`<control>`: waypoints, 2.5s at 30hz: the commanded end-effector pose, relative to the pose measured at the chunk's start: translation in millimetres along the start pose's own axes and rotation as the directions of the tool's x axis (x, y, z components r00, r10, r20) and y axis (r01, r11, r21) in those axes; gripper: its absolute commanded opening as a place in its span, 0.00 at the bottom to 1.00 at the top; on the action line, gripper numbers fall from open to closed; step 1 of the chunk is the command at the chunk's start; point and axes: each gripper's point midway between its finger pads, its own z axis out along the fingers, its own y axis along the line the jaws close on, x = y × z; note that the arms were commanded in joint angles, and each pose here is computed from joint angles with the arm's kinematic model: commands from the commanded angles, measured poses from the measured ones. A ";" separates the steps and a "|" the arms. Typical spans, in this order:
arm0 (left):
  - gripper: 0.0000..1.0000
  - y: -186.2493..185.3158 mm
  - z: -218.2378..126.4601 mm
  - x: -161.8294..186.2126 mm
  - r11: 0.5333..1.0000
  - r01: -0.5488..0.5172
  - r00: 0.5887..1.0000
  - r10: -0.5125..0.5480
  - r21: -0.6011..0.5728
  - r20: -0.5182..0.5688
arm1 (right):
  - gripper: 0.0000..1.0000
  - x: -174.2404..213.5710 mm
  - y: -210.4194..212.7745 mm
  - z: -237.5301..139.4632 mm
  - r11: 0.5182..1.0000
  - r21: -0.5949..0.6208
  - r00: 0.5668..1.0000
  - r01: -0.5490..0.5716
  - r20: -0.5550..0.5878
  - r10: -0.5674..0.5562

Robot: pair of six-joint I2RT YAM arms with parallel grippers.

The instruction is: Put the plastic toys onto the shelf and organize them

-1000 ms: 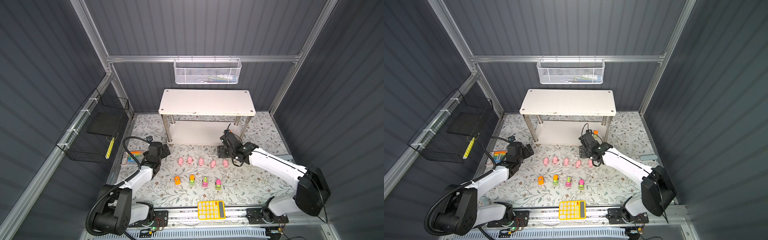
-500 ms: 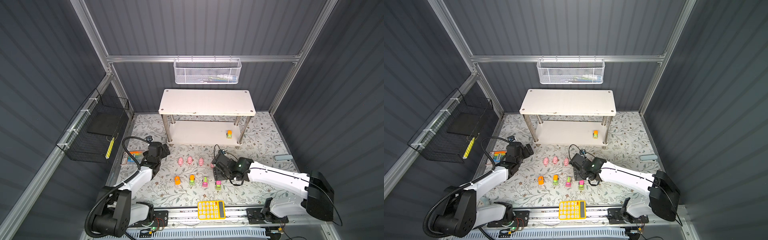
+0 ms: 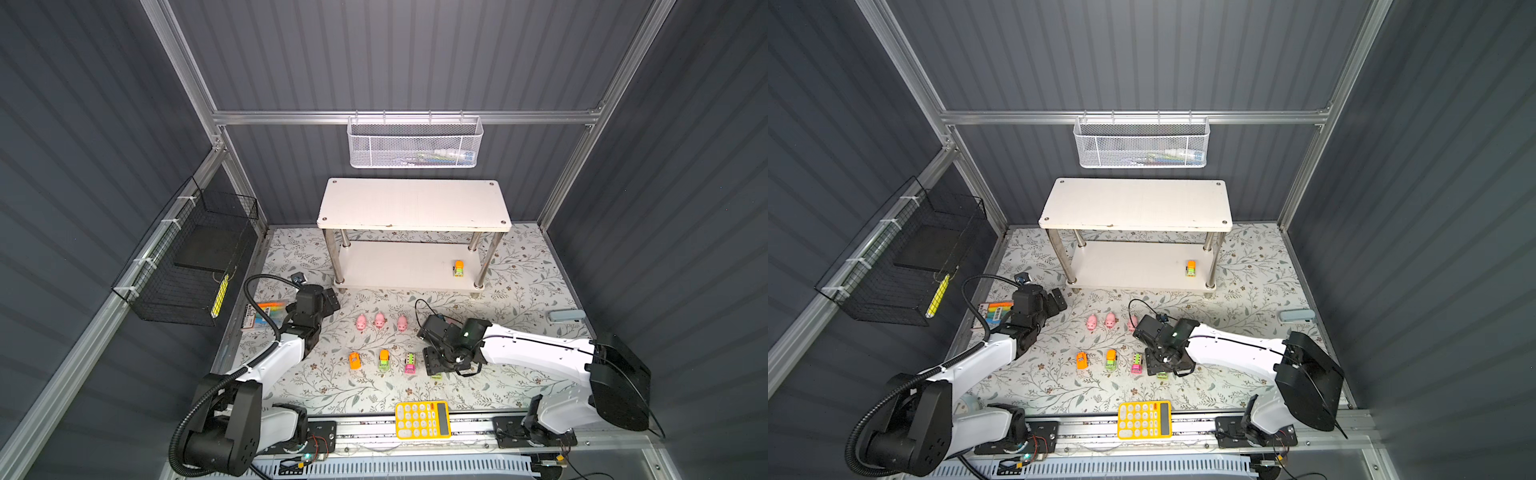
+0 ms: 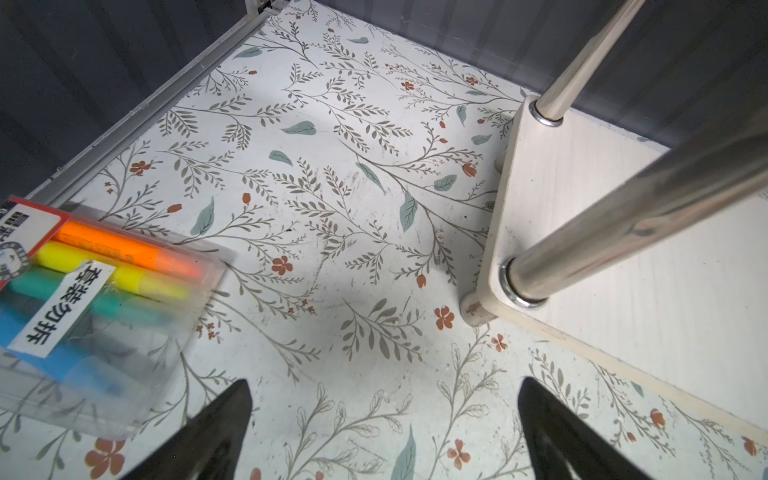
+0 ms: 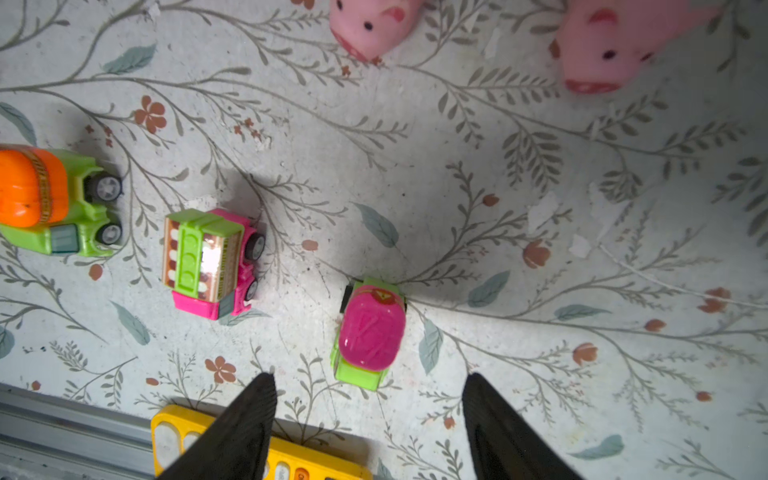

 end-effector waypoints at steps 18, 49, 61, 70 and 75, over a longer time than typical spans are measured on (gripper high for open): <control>1.00 2.6 2.5 4.3 1.000 0.008 1.000 -0.008 -0.010 0.003 | 0.54 14.6 4.4 31.3 0.999 0.010 0.992 0.036 -0.122 -0.034; 1.00 2.1 5.2 6.5 1.000 0.005 1.000 -0.005 -0.010 -0.005 | 0.28 -3.3 -10.0 1.4 0.998 0.064 0.999 0.003 -0.054 0.000; 1.00 4.6 5.0 10.7 1.000 0.006 1.000 -0.007 -0.015 -0.010 | 0.28 -79.8 -15.7 -58.2 0.999 0.035 0.994 -0.001 0.110 -0.003; 1.00 3.8 4.6 8.8 1.000 0.004 1.000 -0.004 -0.013 -0.007 | 0.28 -171.8 -26.0 -74.6 0.999 0.024 0.960 -0.039 0.279 0.031; 1.00 4.2 3.7 8.5 1.000 0.000 1.000 0.000 -0.014 -0.006 | 0.28 -202.3 -34.8 -64.3 0.998 0.035 0.948 -0.058 0.315 0.044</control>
